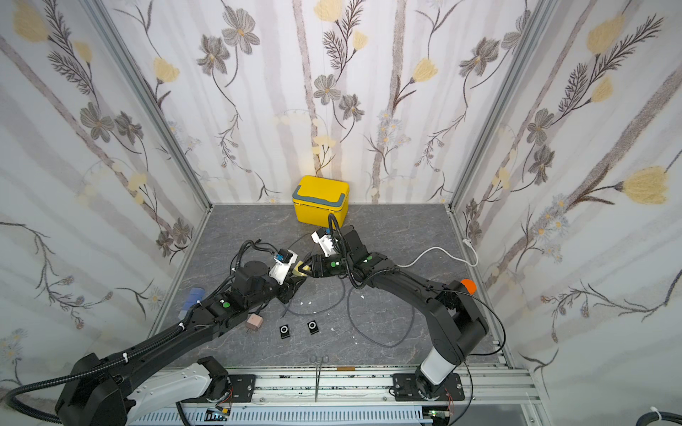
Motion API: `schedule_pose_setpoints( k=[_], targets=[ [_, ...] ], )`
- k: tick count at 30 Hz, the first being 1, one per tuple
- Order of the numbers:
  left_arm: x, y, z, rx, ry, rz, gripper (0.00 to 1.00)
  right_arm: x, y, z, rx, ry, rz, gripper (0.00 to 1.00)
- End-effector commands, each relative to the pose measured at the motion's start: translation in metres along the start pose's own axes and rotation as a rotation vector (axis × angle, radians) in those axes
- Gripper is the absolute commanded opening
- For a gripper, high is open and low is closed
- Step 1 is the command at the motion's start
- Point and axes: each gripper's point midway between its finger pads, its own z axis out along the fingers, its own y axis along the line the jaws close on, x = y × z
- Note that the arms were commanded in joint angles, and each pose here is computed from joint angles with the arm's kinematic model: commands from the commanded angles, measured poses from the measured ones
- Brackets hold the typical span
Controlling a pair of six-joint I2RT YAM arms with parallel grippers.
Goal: Charge mp3
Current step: Pick up the plug from the center of the board, then insert the plug into the socket.
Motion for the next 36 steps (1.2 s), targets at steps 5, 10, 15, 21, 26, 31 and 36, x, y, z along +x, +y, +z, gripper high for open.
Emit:
schedule_pose_setpoints(
  k=[5, 10, 15, 21, 26, 31, 36],
  targets=[
    [-0.018, -0.009, -0.001, 0.035, -0.079, 0.028, 0.33, 0.002, 0.006, 0.011, -0.029, 0.029, -0.024, 0.29],
    [-0.021, -0.006, -0.002, 0.009, -0.111, 0.024, 0.38, 0.005, 0.012, 0.011, -0.054, 0.045, -0.028, 0.09],
    [-0.031, 0.008, -0.008, -0.072, -0.155, -0.019, 0.72, 0.005, 0.005, 0.007, 0.011, 0.045, -0.054, 0.0],
    [-0.055, 0.009, -0.036, -0.081, -0.255, -0.083, 0.83, -0.02, -0.02, -0.018, 0.302, 0.019, -0.229, 0.0],
    [-0.082, 0.031, -0.067, -0.18, -0.366, -0.195, 0.81, -0.032, -0.05, -0.053, 0.587, 0.025, -0.345, 0.0],
    [-0.096, 0.061, -0.08, -0.328, -0.409, -0.326, 0.78, -0.022, -0.077, -0.079, 0.764, 0.046, -0.43, 0.0],
    [-0.103, 0.07, -0.073, -0.364, -0.419, -0.367, 0.77, -0.023, -0.095, -0.092, 0.843, -0.027, -0.478, 0.0]
  ],
)
